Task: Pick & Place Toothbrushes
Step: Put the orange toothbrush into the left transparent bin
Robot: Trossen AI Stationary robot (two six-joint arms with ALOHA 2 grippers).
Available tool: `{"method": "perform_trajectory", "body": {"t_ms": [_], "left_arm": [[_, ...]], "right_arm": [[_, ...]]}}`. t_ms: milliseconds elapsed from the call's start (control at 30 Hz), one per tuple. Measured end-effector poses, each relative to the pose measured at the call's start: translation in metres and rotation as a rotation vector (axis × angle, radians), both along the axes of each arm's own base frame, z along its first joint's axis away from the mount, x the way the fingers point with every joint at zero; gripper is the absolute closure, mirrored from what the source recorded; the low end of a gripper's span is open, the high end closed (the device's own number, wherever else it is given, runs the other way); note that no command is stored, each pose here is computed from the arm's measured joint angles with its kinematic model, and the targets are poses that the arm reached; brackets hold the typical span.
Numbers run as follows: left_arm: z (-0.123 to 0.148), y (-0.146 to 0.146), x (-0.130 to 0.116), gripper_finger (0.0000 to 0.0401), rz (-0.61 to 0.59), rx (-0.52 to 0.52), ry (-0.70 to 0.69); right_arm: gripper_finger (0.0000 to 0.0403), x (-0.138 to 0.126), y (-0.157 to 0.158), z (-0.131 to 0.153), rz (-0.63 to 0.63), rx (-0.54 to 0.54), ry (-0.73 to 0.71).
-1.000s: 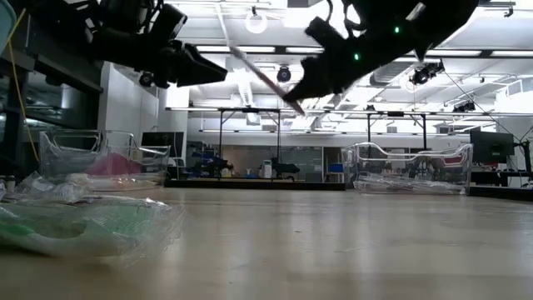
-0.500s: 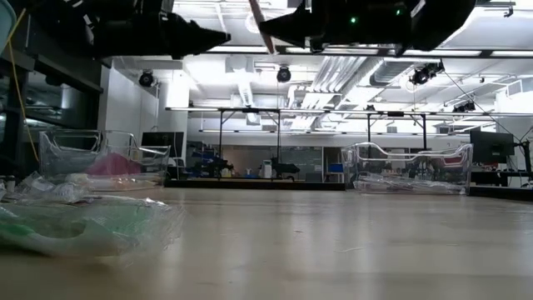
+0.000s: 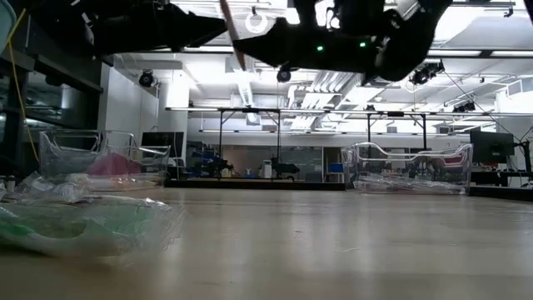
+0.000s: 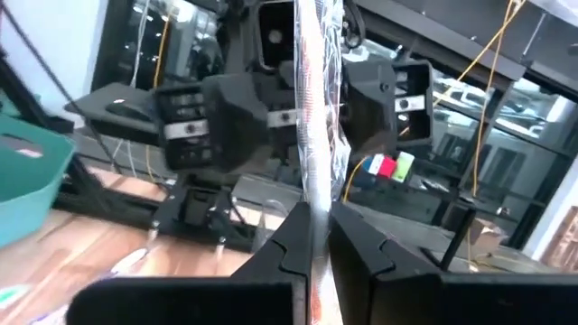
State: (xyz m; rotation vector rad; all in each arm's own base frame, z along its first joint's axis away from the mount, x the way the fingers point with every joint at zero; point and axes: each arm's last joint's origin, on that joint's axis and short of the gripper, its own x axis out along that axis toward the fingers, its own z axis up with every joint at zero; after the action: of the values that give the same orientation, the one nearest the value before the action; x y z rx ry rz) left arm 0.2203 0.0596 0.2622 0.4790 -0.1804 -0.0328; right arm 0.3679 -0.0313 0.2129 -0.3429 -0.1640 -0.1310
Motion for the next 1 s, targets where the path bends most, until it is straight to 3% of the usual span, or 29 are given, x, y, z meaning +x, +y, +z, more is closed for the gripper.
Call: {"method": "perform_trajectory", "body": {"t_ms": [367, 533, 800, 867, 1000], "left_arm": [[0.000, -0.001, 0.000, 0.0188, -0.035, 0.000, -0.002], [0.000, -0.001, 0.000, 0.0240, -0.035, 0.001, -0.001], [0.000, -0.001, 0.000, 0.0374, -0.036, -0.001, 0.001], [0.000, -0.001, 0.000, 0.0387, -0.039, -0.002, 0.004], [-0.002, 0.000, 0.000, 0.0376, -0.031, 0.013, 0.014]], "right_arm": [[0.0388, 0.018, -0.005, -0.014, -0.034, 0.007, 0.025], [0.0388, 0.018, -0.004, -0.013, -0.073, 0.015, 0.020], [0.0388, 0.018, -0.001, -0.013, -0.069, 0.014, 0.021], [0.0388, 0.018, 0.000, -0.013, -0.063, 0.010, 0.023], [0.0373, 0.019, 0.001, -0.013, -0.070, 0.009, 0.030]]}}
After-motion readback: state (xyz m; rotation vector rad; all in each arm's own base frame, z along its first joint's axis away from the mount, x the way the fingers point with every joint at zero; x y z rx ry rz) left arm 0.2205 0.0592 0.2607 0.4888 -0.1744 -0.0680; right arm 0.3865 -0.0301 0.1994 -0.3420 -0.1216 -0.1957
